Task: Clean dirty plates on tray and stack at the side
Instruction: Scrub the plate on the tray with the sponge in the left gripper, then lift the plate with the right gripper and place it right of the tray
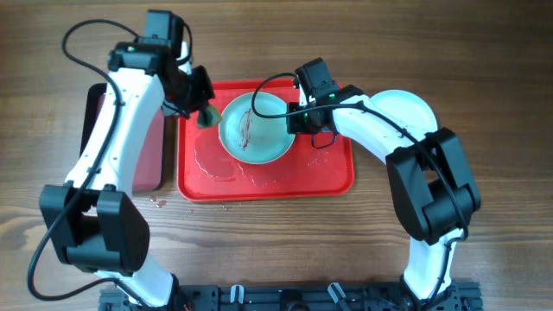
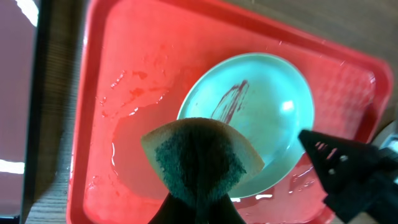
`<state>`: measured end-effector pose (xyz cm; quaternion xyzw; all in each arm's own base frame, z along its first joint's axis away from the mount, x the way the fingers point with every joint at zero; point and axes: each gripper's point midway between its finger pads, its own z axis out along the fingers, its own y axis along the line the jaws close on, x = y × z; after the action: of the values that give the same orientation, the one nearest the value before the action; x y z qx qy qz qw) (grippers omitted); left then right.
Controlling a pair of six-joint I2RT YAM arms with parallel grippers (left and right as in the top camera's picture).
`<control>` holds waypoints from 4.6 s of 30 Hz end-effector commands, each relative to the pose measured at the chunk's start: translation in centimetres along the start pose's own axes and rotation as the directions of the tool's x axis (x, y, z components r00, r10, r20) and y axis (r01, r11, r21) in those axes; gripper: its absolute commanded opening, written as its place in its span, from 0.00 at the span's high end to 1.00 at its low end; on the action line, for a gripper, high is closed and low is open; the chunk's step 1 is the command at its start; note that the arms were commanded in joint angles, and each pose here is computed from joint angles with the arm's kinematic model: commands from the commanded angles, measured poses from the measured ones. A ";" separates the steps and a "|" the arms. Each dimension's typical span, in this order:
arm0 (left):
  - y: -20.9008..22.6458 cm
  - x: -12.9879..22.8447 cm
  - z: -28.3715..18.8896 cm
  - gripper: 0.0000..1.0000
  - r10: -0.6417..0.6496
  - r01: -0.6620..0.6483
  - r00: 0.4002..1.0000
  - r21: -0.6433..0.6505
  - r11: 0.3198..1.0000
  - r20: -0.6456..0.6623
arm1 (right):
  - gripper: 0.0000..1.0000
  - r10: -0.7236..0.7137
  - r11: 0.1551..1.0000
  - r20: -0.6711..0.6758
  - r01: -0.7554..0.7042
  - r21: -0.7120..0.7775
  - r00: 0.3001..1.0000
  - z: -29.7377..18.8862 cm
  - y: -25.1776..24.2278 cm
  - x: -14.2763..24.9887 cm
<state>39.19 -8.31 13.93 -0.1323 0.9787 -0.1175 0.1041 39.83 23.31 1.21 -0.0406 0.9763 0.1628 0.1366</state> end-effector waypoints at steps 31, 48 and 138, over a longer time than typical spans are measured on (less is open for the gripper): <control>2.9 7.4 13.8 0.96 0.277 -0.277 0.961 -0.025 0.961 0.023 | 0.96 0.046 0.997 -0.162 -0.056 -0.056 0.986 1.0 1.2 4.2; -0.9 5.2 16.1 0.96 0.237 -0.236 0.952 -0.031 0.971 0.196 | 0.96 -0.013 0.997 -0.185 -0.002 -0.082 0.983 1.1 2.7 5.3; -1.6 2.2 5.4 0.96 -0.005 0.020 0.975 0.066 0.998 -0.222 | 0.95 -0.718 0.357 0.274 0.001 0.934 0.640 -28.7 3.8 1.1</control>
<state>38.69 -11.53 8.92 -0.1309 0.9774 -0.1660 -0.0055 31.46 17.97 25.40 -0.1551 0.7914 -0.3596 0.4694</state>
